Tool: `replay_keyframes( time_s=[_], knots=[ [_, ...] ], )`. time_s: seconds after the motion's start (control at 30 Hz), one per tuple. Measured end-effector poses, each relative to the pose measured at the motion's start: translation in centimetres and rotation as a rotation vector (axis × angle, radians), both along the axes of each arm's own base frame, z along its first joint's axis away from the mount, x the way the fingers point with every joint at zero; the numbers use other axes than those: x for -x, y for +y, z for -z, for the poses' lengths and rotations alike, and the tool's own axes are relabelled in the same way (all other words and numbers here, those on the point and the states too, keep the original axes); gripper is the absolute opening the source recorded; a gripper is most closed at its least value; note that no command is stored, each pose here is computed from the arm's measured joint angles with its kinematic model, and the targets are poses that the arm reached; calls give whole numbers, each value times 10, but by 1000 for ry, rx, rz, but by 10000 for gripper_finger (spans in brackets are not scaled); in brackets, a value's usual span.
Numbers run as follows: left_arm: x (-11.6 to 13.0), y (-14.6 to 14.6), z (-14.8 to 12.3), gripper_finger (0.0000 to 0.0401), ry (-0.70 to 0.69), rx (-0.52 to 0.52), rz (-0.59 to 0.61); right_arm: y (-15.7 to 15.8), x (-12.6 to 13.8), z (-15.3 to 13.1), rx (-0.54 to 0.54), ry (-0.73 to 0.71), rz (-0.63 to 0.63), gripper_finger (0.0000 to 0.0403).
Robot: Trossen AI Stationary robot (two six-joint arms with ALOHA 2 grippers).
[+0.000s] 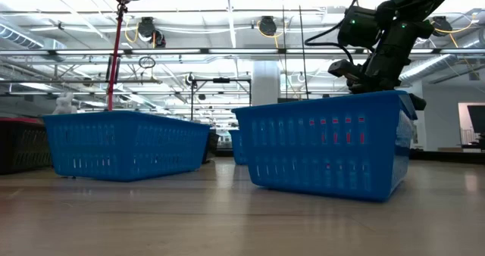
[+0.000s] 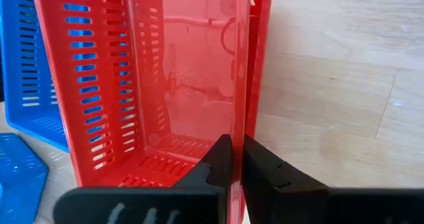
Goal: Stack baskets by color
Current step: Stack the middle right red bin on the top red bin
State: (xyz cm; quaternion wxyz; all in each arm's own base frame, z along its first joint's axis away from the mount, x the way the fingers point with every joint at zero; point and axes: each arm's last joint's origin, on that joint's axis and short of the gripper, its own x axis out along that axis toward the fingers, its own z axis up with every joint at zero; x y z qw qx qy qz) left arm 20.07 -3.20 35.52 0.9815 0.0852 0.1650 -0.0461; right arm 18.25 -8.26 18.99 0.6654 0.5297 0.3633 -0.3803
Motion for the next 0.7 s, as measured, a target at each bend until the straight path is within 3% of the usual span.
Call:
replay_keyframes(
  time_s=[0.17,0.43,0.7],
  knots=[
    [0,0,0,21,0,0,0,0,0,0,12,1,-20,33],
    [0,0,0,21,0,1,-1,-1,0,-2,54,0,-30,110],
    [0,0,0,21,0,1,-7,1,5,-20,135,-111,-67,142]
  ],
)
